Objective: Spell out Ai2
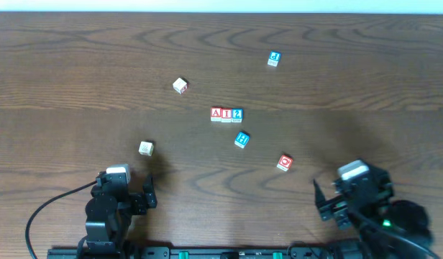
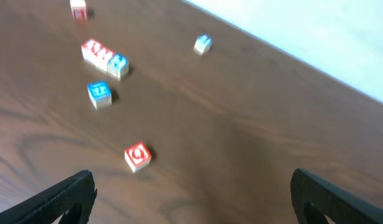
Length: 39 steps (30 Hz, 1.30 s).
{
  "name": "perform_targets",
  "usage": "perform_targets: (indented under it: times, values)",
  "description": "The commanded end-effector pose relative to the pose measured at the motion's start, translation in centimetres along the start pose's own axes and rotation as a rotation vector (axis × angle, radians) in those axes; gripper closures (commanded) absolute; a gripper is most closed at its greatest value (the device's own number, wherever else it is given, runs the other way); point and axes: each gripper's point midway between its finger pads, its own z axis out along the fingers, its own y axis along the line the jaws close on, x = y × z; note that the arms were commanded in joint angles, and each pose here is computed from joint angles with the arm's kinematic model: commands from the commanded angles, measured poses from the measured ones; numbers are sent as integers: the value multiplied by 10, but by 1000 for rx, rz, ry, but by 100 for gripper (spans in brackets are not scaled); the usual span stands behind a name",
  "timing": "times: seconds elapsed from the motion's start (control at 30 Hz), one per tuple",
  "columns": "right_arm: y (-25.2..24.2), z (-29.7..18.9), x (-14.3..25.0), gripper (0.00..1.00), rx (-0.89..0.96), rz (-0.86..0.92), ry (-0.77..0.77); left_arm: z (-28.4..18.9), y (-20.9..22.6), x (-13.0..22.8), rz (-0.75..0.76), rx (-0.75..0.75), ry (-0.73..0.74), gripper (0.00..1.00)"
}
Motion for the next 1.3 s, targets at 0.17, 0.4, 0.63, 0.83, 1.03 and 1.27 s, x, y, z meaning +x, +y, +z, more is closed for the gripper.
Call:
perform_targets:
  times: [0.17,0.4,0.63,0.83,1.03,1.27]
  values:
    - [15,36,66,1,15,-7,29,1,0,0,6,-1,-3,5]
    - [27,56,103,1,-18,3,100,1,0,0,6,-1,-3,5]
    - [34,71,125,1,-38,8,146,1,0,0,6,-1,-3,5]
    - [34,71,124,1,-38,8,146,1,0,0,6,-1,-3,5]
    - [34,71,124,1,-38,8,146,1,0,0,6,-1,-3,5]
    - [34,71,124,1,-38,8,146,1,0,0,6,-1,-3,5]
